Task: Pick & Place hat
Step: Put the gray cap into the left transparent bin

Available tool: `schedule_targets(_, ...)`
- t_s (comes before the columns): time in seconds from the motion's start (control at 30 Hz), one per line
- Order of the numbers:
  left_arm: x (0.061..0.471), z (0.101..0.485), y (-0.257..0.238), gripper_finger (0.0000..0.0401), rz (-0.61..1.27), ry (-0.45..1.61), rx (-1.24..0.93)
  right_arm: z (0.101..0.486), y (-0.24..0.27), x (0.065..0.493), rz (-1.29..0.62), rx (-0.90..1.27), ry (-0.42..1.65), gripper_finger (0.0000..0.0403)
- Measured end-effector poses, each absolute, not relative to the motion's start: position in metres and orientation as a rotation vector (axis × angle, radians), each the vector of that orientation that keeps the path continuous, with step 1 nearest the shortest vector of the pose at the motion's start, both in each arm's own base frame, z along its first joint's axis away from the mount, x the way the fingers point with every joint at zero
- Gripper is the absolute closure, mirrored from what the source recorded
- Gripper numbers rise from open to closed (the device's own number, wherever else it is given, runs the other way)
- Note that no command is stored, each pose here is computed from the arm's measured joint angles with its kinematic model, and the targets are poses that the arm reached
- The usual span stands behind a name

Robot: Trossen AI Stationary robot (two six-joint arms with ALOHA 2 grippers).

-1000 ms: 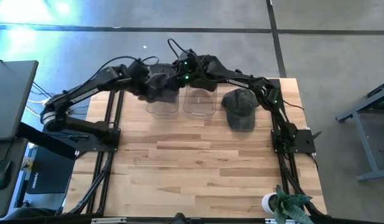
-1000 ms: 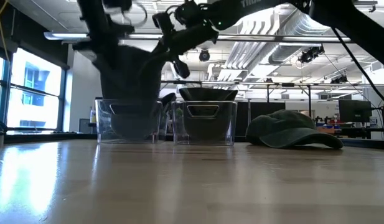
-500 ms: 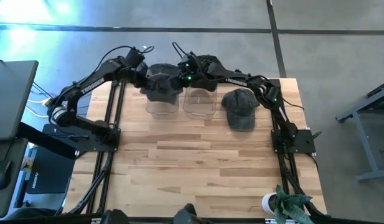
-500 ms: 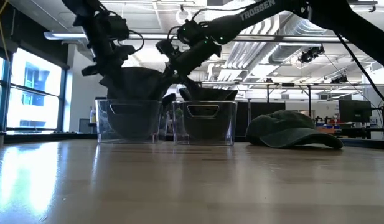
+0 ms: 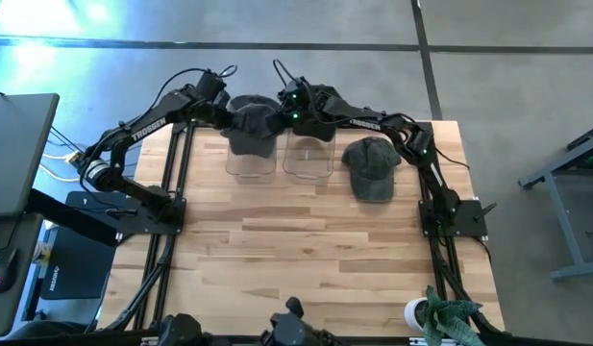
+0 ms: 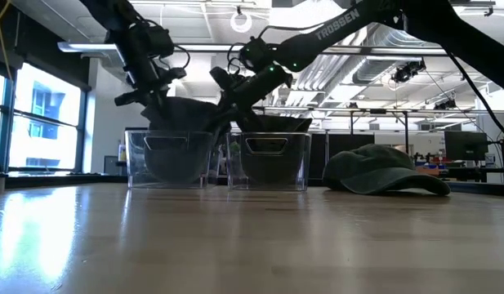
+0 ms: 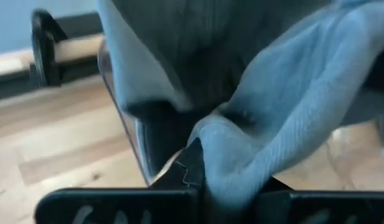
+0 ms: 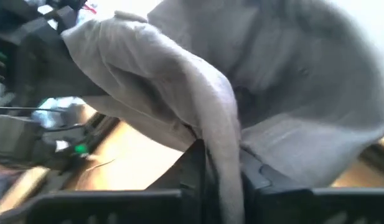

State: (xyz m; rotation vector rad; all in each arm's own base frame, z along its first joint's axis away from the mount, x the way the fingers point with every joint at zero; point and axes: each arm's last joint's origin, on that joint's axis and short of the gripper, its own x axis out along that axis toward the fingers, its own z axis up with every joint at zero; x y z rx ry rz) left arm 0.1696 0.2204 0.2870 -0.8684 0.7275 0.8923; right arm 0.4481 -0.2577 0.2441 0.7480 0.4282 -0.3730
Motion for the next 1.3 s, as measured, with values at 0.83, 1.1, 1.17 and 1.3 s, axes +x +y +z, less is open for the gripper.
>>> schedule_targets(0.83, 0.173, 0.285, 0.233, 0.0359, 1.112, 0.625, -0.862, 0.294, -0.241, 0.428, -0.339, 0.607, 0.447, 0.0237)
schedule_targets(1.1, 0.173, 0.289, 0.234, 0.0359, 1.109, 0.618, -0.846, 0.311, -0.232, 0.417, -0.334, 0.564, 0.475, 0.0237)
schedule_targets(1.17, 0.172, 0.294, 0.237, 0.0356, 1.084, 0.603, -0.833, 0.315, -0.229, 0.415, -0.321, 0.560, 0.480, 0.0237)
schedule_targets(1.3, 0.167, 0.303, 0.241, 0.0324, 1.076, 0.586, -0.829, 0.317, -0.224, 0.412, -0.308, 0.558, 0.517, 0.0237)
